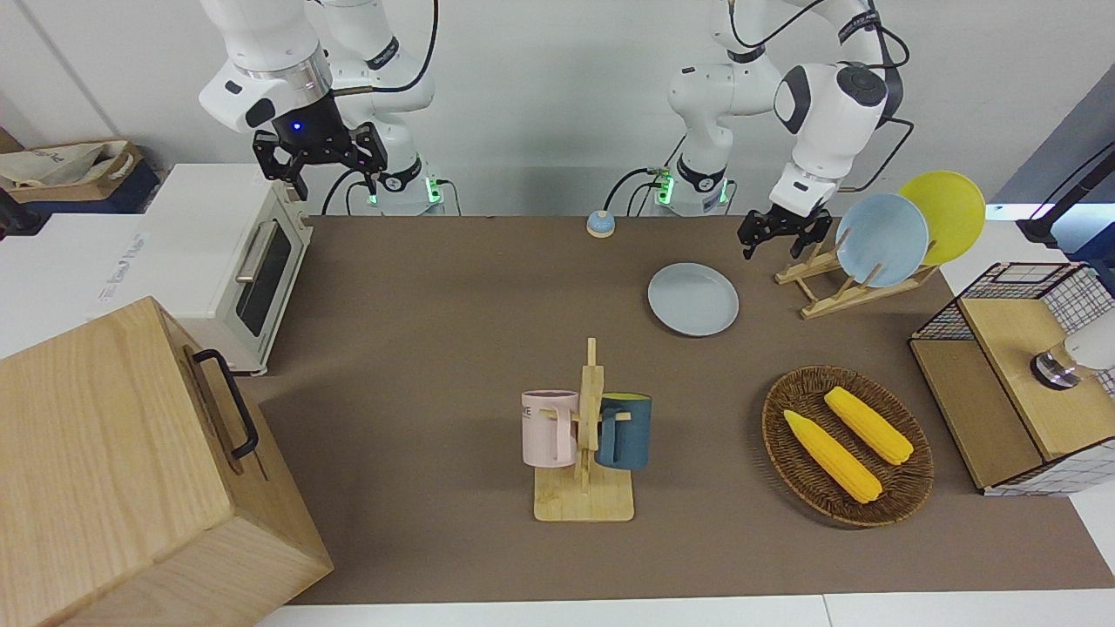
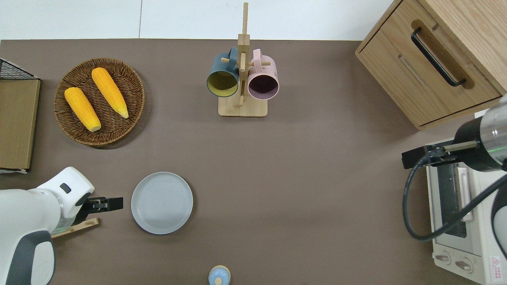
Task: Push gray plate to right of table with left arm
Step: 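Place the left gripper against the gray plate's edge nearest the arm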
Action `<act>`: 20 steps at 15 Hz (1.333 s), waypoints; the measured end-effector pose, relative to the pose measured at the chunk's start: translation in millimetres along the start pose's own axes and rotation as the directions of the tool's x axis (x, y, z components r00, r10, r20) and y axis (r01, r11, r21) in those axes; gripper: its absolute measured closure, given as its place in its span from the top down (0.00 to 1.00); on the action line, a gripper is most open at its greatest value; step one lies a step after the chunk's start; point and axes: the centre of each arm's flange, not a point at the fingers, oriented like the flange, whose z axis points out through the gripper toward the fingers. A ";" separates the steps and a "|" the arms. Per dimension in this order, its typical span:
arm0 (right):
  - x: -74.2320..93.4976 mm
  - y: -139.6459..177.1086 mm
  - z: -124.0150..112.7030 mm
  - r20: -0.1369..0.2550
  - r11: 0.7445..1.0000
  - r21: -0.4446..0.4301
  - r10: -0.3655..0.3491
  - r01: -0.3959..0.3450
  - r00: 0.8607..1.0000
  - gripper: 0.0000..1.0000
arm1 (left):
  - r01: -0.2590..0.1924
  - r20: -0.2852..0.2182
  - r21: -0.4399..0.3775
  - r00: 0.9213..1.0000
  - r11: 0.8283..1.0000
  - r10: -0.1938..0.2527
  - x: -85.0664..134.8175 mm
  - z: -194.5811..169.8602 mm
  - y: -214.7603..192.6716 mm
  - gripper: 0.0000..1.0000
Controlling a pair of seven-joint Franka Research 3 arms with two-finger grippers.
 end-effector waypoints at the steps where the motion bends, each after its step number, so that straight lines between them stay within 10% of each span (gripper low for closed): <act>1: 0.0 0.0 0.0 0.000 1.000 0.000 0.000 0.000 1.000 0.99 | -0.002 -0.009 0.001 1.000 1.000 0.002 -3.8 11.3 0.8 0.99; 20: 0.0 0.0 0.0 0.000 1.000 0.000 0.000 0.000 1.000 0.99 | -0.049 -0.001 0.006 0.999 0.999 0.049 -19.4 129.9 20.9 0.90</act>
